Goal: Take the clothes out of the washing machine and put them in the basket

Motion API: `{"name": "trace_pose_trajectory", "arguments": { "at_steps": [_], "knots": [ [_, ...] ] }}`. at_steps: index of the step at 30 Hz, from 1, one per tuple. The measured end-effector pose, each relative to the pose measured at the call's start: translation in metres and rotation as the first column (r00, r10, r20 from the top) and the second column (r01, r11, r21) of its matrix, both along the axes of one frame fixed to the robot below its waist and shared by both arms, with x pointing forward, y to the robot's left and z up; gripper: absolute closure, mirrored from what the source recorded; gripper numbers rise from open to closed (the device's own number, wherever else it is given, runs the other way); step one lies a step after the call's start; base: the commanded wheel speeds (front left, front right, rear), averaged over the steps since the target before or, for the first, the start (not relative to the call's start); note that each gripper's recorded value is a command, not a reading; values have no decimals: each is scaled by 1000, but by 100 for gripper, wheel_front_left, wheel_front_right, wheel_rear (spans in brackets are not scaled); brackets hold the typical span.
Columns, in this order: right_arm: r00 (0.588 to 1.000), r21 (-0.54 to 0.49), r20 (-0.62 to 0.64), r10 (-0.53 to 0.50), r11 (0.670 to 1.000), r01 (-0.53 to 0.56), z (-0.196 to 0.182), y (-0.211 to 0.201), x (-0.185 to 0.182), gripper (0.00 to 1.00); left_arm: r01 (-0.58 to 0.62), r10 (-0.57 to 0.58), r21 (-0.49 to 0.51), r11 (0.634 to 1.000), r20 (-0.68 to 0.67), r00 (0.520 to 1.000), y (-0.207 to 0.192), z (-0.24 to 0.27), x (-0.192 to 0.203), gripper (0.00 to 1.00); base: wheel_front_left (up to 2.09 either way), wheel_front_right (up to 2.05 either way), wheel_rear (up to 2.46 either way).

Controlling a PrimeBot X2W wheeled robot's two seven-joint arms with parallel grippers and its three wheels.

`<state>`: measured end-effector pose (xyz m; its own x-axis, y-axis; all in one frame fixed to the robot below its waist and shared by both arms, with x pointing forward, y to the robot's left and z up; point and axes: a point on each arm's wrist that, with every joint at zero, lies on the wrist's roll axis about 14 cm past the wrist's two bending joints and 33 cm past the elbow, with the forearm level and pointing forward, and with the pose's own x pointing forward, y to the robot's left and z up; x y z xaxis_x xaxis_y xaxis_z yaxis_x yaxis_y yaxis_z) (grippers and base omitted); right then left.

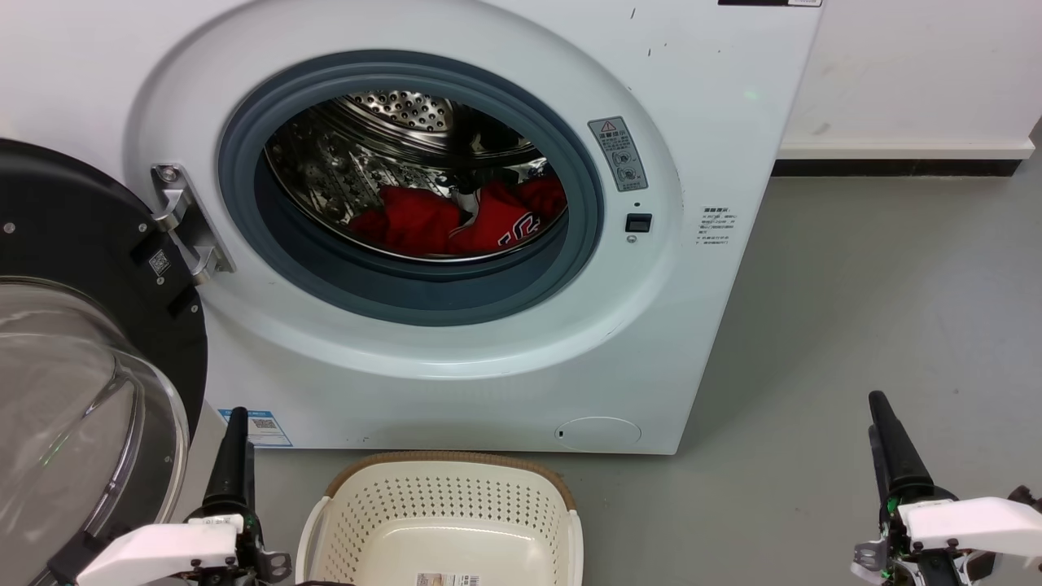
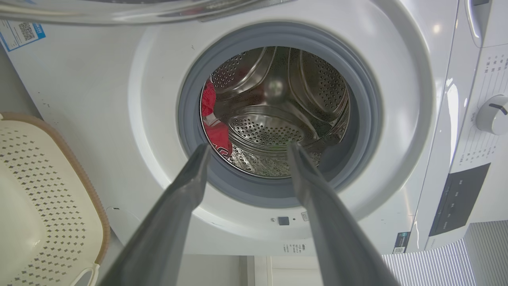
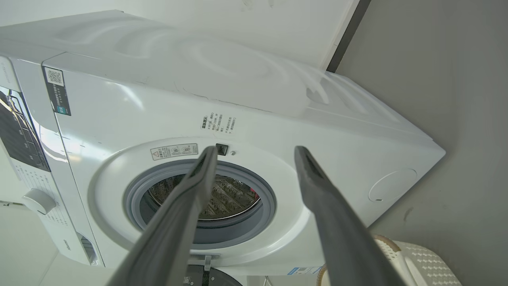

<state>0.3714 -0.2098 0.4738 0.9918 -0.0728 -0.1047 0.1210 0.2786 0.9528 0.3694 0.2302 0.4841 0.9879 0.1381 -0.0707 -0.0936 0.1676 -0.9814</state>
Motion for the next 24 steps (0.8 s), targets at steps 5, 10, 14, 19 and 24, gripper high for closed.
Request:
{"name": "trace_pose_trajectory", "arguments": {
  "at_steps": [5, 10, 14, 19, 24],
  "knots": [
    [1000, -163, 28, 12, 987, -7, 13, -2, 3, 0, -30, 29, 73, 997, 23, 999, 9, 10, 0, 0, 0, 0, 0],
    [996, -369, 73, 53, 929, -22, 34, 4, 7, 0, -64, 60, 170, 983, 32, 998, 20, 18, -1, 0, 0, 0, 0],
    [990, -520, 109, 87, 854, -18, 52, 10, 10, 0, -79, 70, 254, 964, 43, 997, 23, 26, -1, 0, 0, 0, 0],
    [981, -621, 153, 116, 783, 4, 70, 17, 11, 0, -99, 84, 355, 930, 60, 995, 26, 41, -2, 0, 0, 0, 0],
    [973, -695, 184, 136, 719, 31, 84, 22, 12, 0, -79, 49, 462, 883, 77, 996, 14, 50, -2, 0, 0, 0, 0]
  ]
}}
